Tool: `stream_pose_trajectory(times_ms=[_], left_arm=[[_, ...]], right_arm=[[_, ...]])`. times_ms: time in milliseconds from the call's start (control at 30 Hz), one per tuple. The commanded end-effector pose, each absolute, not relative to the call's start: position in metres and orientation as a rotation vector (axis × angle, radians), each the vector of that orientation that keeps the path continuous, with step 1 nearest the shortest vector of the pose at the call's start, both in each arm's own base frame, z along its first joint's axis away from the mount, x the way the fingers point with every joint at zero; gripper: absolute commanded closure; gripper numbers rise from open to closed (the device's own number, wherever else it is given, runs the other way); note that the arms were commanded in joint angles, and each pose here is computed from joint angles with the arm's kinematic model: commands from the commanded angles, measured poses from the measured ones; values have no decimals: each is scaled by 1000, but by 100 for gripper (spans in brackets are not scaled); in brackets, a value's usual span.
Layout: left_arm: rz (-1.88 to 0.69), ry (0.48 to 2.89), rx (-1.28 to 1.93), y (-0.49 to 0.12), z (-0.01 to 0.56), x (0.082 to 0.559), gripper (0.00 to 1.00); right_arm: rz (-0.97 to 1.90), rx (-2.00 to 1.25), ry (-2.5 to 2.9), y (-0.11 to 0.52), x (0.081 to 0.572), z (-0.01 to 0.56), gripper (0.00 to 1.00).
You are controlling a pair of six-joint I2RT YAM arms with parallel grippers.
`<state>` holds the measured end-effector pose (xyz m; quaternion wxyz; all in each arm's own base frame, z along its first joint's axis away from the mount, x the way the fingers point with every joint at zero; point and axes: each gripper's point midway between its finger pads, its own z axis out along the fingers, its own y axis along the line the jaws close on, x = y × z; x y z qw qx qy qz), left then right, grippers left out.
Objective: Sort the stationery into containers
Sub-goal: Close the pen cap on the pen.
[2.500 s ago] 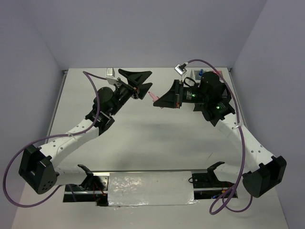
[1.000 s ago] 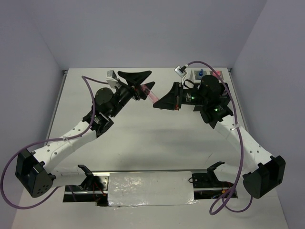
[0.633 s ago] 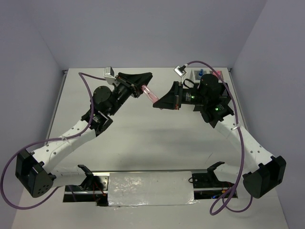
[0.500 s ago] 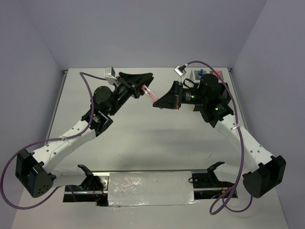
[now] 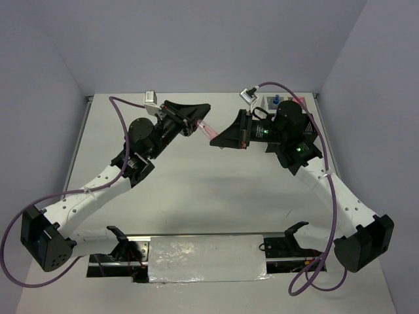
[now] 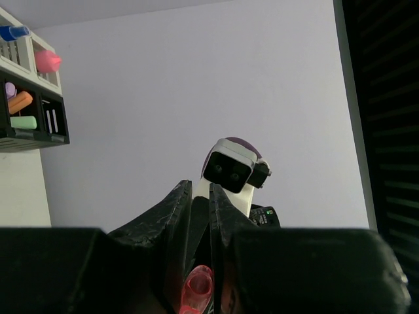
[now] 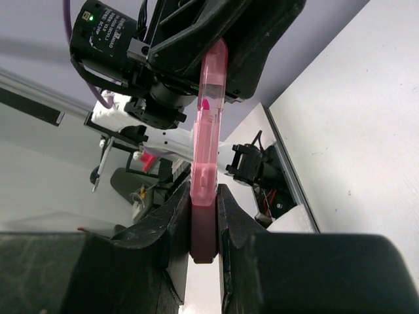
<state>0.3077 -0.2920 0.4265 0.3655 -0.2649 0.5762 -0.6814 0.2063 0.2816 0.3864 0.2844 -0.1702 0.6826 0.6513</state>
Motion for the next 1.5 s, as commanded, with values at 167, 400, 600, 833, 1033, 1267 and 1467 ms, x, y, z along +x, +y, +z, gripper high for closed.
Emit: stream_pose_trajectory(times_ms=[167,400,600,833,1033,1267,1467], left_arm=[[-1792,1370,-545,-287,469,289,97],[-1792,1360,-521,-287,473,288,100],[-1793,1337,-465,-291,480,285,100],[-1781,1327,-410,-297,485,277,100],[-1814,1319,-386,-306,479,272,100],[-1880,1390,-259,-339,463,249,100],[-1882,1460,-129,-358,446,226,100]], right_arm=[[1701,-468,1730,280,207,415,100],[1703,-460,1739,280,209,414,100],[1701,-447,1741,281,212,415,100],[1724,-435,1727,284,216,425,100],[1735,-421,1705,287,224,437,100],[1777,-496,1625,300,238,468,100],[1779,-565,1619,313,255,483,100]])
